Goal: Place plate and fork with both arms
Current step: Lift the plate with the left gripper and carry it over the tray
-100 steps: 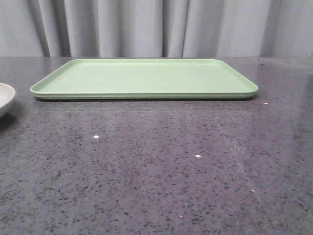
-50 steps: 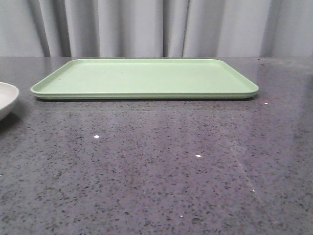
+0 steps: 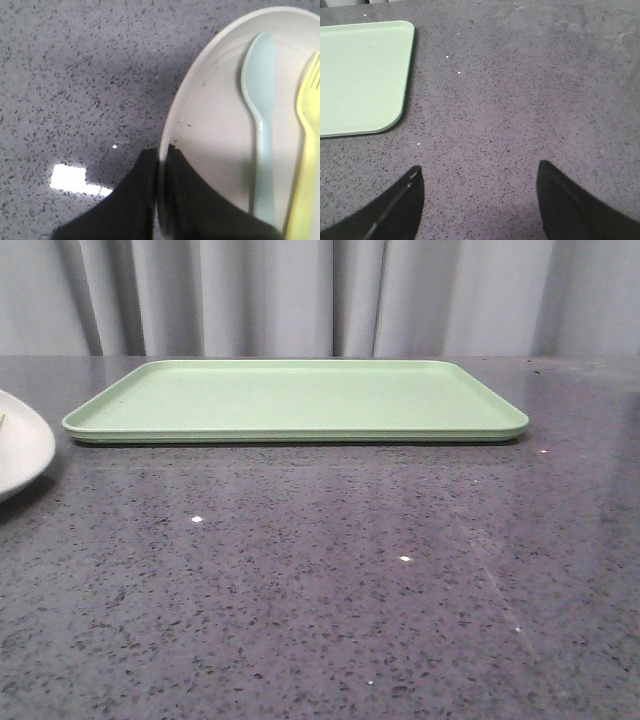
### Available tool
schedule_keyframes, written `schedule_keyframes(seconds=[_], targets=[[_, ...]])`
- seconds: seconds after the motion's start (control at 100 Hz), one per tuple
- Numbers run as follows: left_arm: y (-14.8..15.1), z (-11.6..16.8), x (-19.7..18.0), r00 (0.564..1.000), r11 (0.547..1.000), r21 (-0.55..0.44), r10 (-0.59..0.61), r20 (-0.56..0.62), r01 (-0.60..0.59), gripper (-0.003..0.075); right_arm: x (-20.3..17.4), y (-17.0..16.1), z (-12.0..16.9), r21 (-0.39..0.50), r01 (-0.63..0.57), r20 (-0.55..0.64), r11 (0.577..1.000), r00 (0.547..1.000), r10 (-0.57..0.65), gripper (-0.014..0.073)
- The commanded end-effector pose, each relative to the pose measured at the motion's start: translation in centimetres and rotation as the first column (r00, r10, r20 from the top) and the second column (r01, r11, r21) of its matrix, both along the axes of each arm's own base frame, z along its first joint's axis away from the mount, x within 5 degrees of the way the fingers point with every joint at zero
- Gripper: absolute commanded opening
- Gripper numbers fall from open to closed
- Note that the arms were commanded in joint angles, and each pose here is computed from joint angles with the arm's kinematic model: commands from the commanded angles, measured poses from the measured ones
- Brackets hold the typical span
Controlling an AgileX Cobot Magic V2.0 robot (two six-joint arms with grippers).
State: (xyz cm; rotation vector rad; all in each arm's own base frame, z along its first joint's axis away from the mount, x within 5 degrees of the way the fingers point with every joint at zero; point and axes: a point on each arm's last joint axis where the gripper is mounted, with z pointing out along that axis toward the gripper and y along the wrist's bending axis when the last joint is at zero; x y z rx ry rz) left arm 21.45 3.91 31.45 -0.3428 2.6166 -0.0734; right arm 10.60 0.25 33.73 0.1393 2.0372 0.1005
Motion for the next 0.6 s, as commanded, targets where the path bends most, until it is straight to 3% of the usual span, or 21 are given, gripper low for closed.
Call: schedule_keyframes(seconds=[0.0, 0.14, 0.26, 0.59], targets=[[-0.7, 2.9, 0.4, 0.990, 0.998, -0.054, -0.021, 0.143, 0.029, -0.0020, 0.4, -0.1, 1.5, -0.011, 0.001, 0.092, 1.000, 0.996, 0.000, 0.0489], [-1.5, 4.5, 1.2, 0.976, 0.988, -0.133, -0.044, 0.214, 0.073, -0.0021, 0.4, -0.1, 1.5, -0.011, 0.001, 0.092, 1.000, 0.996, 0.000, 0.0489], [-2.3, 5.2, 2.4, 0.968, 0.983, -0.143, -0.081, 0.236, 0.117, -0.0021, 0.4, -0.1, 1.5, -0.011, 0.001, 0.092, 1.000, 0.996, 0.000, 0.0489], [-7.9, 6.1, 8.2, 0.935, 0.943, -0.200, -0.201, 0.292, 0.265, -0.0021, 0.4, -0.1, 1.5, -0.011, 0.001, 0.092, 1.000, 0.996, 0.000, 0.0489]])
